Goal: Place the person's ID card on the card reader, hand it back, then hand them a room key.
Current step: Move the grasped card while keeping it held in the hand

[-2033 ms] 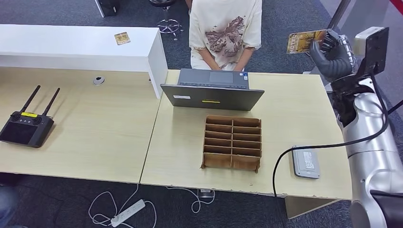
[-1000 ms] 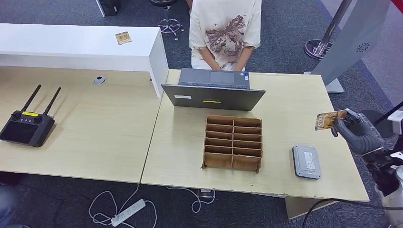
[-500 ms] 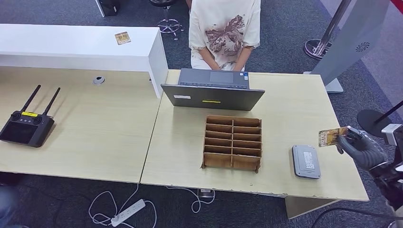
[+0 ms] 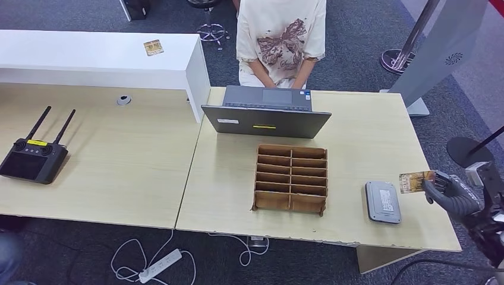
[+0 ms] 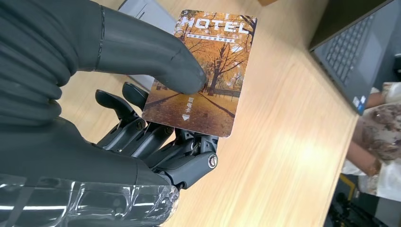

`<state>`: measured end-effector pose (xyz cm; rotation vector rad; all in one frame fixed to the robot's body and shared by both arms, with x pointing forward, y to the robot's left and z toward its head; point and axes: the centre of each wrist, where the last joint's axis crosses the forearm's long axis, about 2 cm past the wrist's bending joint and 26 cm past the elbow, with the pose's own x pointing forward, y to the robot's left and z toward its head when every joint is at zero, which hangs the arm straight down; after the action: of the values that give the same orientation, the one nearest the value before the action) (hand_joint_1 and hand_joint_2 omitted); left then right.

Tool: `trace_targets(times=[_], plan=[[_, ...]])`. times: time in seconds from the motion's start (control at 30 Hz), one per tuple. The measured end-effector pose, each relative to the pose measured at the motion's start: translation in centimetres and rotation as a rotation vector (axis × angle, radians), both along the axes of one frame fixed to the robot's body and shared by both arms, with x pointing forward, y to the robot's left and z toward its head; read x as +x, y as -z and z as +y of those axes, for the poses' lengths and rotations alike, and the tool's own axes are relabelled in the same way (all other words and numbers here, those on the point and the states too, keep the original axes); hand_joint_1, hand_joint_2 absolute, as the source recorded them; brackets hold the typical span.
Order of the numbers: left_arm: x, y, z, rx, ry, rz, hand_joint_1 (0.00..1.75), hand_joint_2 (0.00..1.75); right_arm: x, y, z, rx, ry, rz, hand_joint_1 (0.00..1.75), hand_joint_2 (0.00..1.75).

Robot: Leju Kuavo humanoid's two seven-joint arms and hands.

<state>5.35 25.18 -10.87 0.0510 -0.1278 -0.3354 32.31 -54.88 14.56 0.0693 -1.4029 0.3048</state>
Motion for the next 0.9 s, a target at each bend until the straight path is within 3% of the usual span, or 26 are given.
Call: trace_targets(times=[0.47, 0.9], plan=[[0.0, 0.0, 0.0, 0.0, 0.001, 0.006, 0.0, 0.0, 0.9, 0.5, -0.4, -0.111, 0.038, 0.078, 1.75, 1.75], [0.1, 0.0, 0.0, 0.002, -0.003, 0.007, 0.0, 0.0, 1.7, 1.5, 1.2, -0.165, -0.003, 0.135, 1.75, 1.75]])
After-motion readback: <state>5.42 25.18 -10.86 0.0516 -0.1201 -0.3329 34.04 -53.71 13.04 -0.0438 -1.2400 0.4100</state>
